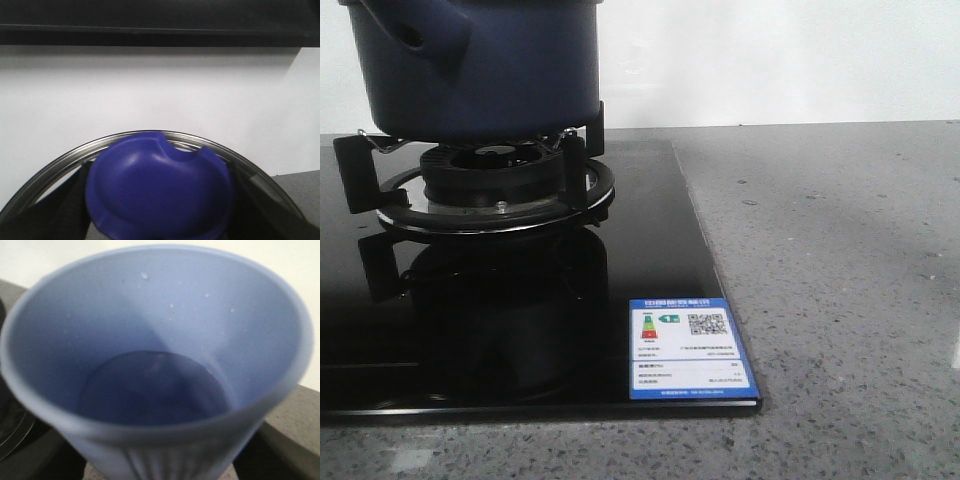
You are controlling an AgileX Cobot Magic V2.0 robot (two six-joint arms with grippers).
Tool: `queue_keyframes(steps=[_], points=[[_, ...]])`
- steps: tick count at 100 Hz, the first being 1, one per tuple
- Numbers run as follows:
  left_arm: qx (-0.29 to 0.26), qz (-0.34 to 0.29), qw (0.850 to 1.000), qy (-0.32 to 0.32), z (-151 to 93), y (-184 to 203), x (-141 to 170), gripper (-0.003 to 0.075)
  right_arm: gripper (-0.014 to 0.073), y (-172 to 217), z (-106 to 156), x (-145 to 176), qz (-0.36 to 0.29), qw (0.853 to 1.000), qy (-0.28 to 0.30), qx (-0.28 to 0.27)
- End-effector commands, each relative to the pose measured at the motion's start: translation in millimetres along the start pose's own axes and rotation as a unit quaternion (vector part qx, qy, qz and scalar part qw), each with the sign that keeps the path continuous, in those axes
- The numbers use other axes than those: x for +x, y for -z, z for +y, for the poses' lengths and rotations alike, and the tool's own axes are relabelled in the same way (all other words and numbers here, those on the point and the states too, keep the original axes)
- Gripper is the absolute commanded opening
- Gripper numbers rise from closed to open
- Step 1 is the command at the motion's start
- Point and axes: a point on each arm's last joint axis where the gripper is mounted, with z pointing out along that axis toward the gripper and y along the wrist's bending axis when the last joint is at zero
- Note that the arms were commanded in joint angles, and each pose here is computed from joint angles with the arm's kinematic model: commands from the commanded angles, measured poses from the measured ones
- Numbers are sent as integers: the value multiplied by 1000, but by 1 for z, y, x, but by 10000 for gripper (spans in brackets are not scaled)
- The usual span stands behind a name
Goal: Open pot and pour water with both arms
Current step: 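Tilt the held cup over the open pot with right gripper to pour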
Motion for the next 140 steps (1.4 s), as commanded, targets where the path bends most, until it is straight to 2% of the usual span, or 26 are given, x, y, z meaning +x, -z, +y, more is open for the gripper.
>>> queue_keyframes(steps=[1,29,45,63,85,118,140], points=[[-22,-80,997,2,4,12,-27,358,312,4,2,-33,-55,998,34,4],[-22,-80,997,2,4,12,-27,357,312,-27,31,-62,-20,992,126,-14],[-22,-80,997,2,4,12,-27,358,312,-37,52,-75,-25,980,195,-23],[-22,-80,997,2,4,12,-27,358,312,-43,74,-80,-28,951,307,-7],[-22,-79,997,2,4,12,-27,358,312,-49,92,-80,-41,919,392,10],[-22,-79,997,2,4,12,-27,358,312,-57,95,-87,-83,852,513,62],[-21,-77,997,2,3,12,-27,358,312,-62,98,-91,-111,800,584,86]])
